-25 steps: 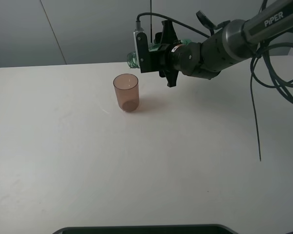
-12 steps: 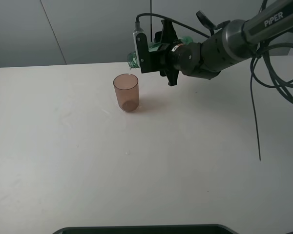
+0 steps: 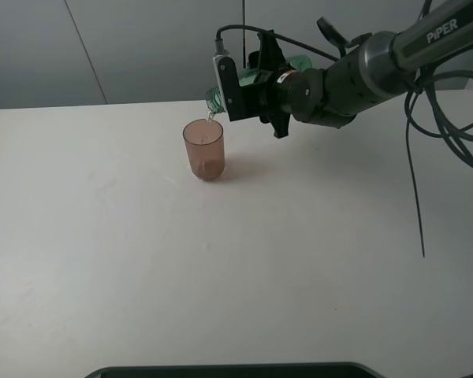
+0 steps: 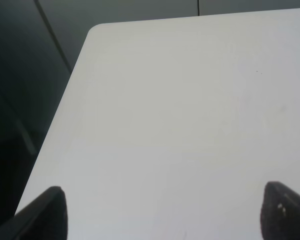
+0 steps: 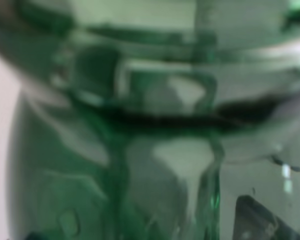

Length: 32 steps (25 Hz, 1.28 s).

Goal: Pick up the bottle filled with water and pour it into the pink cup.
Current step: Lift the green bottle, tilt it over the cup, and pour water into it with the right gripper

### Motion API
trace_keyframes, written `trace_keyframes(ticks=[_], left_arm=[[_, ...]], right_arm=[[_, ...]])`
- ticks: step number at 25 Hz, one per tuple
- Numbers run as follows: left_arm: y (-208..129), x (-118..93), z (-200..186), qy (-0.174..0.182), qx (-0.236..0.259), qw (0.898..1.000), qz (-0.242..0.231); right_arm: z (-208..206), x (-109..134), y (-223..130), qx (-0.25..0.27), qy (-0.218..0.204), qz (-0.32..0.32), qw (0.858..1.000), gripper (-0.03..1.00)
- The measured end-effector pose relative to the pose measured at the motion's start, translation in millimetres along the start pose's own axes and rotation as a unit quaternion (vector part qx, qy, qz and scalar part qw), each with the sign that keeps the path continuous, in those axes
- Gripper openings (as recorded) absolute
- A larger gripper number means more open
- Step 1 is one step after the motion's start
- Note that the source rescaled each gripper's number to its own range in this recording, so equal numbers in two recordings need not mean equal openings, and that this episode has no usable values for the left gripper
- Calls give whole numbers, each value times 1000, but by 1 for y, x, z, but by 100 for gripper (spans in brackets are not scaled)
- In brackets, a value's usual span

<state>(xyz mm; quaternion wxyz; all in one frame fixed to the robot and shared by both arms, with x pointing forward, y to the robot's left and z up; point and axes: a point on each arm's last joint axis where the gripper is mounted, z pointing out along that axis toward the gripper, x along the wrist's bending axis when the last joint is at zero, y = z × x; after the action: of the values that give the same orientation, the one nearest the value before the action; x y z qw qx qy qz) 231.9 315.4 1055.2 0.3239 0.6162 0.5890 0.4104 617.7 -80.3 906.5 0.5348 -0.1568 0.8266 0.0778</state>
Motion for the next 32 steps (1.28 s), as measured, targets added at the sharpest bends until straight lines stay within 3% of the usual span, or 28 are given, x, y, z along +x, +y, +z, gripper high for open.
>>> trace_keyframes(ticks=[32], left_arm=[[0, 0, 0, 0, 0, 1000, 0]], right_arm=[[0, -3, -2, 9, -16, -37, 999, 0]])
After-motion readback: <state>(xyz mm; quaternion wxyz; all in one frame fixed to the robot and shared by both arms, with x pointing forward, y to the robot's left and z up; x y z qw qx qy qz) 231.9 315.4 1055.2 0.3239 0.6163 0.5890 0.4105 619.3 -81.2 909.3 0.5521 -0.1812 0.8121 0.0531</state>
